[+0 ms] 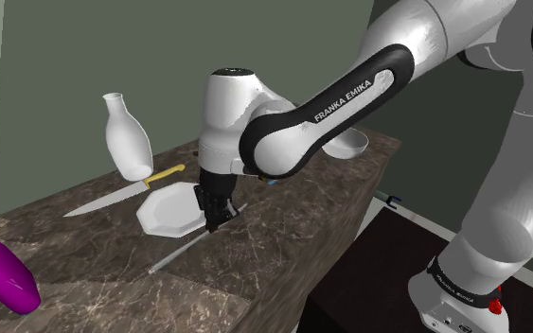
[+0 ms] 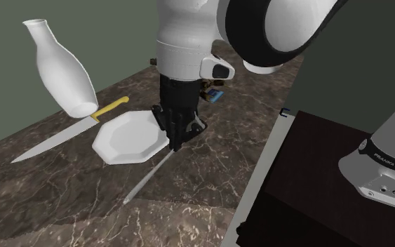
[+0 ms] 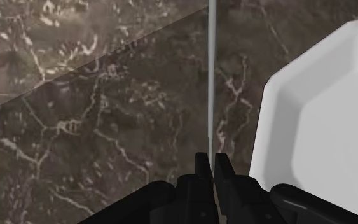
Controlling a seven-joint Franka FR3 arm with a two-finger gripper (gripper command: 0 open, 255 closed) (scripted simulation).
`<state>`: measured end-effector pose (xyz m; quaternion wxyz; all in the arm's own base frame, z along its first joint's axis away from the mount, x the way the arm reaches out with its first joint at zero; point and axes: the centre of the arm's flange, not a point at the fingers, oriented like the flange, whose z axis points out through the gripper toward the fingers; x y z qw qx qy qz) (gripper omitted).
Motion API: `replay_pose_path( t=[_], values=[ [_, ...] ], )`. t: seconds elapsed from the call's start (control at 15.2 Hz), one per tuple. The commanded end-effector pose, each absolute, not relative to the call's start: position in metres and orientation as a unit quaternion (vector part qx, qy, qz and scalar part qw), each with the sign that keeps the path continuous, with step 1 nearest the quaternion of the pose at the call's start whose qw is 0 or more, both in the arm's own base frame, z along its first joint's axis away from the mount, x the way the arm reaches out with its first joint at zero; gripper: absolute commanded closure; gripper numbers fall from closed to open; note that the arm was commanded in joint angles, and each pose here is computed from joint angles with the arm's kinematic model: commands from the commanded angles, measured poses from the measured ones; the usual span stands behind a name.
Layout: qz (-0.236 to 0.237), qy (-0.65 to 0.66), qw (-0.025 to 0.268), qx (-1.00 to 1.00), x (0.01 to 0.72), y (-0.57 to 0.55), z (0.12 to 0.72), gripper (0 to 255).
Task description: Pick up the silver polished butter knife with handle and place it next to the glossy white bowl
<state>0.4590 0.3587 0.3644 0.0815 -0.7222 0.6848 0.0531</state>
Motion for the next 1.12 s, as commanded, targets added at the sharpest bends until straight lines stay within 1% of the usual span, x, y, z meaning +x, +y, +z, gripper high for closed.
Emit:
replay_pose_path(
  t=[0.0,1.06],
  values=[
    [0.053,0.685,0.081,-0.722,0.458,0.358,0.376,255],
    [0.053,0.685,0.081,-0.722,0.458,0.358,0.46,255]
  ],
)
